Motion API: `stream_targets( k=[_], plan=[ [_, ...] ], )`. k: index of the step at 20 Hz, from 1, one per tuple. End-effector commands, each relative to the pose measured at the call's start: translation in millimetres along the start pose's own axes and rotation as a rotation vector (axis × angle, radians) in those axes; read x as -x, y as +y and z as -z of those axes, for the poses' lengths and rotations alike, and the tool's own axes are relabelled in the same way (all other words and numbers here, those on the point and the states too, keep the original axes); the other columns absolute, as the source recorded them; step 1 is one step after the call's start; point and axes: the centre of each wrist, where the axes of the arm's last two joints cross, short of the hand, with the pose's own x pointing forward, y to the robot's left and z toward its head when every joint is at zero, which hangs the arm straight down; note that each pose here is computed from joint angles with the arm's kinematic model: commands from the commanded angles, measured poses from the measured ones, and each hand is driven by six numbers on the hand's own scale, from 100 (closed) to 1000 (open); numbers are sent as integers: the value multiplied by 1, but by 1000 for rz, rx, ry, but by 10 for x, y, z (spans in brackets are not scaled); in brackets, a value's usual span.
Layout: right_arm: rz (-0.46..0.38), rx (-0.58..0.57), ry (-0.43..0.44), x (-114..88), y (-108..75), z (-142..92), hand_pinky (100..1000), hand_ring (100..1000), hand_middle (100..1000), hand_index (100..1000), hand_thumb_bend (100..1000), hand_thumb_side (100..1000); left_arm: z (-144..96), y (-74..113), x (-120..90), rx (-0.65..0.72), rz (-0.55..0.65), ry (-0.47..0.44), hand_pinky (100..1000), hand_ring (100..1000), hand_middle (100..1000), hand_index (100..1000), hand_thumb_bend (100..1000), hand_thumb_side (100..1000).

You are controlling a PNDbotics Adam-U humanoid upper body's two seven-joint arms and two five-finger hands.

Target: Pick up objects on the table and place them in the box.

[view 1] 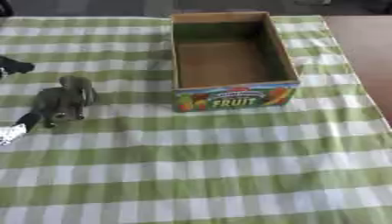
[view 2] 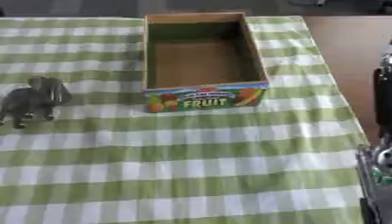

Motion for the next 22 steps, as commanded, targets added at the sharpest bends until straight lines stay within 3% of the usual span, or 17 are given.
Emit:
stream_targets(
  k=[1,6,14,22],
  plan=[
    [-5,-14,-28,-48,-36,45,858,748,664,806,100,658,31,107,116,78,84,0,863,851,773,966,344,590],
    [-3,-22,-23,-46,-33,32,859,748,663,805,100,658,143,75,265,139,83,11,861,868,803,963,354,565],
    [-1,-28,-12,-39,-29,10,861,749,663,805,100,656,310,-8,503,212,-59,29,854,866,821,941,363,667],
    [-1,-34,-5,-34,-28,-5,862,749,662,805,100,655,514,-75,763,325,-121,63,865,866,802,928,399,655]
  ],
)
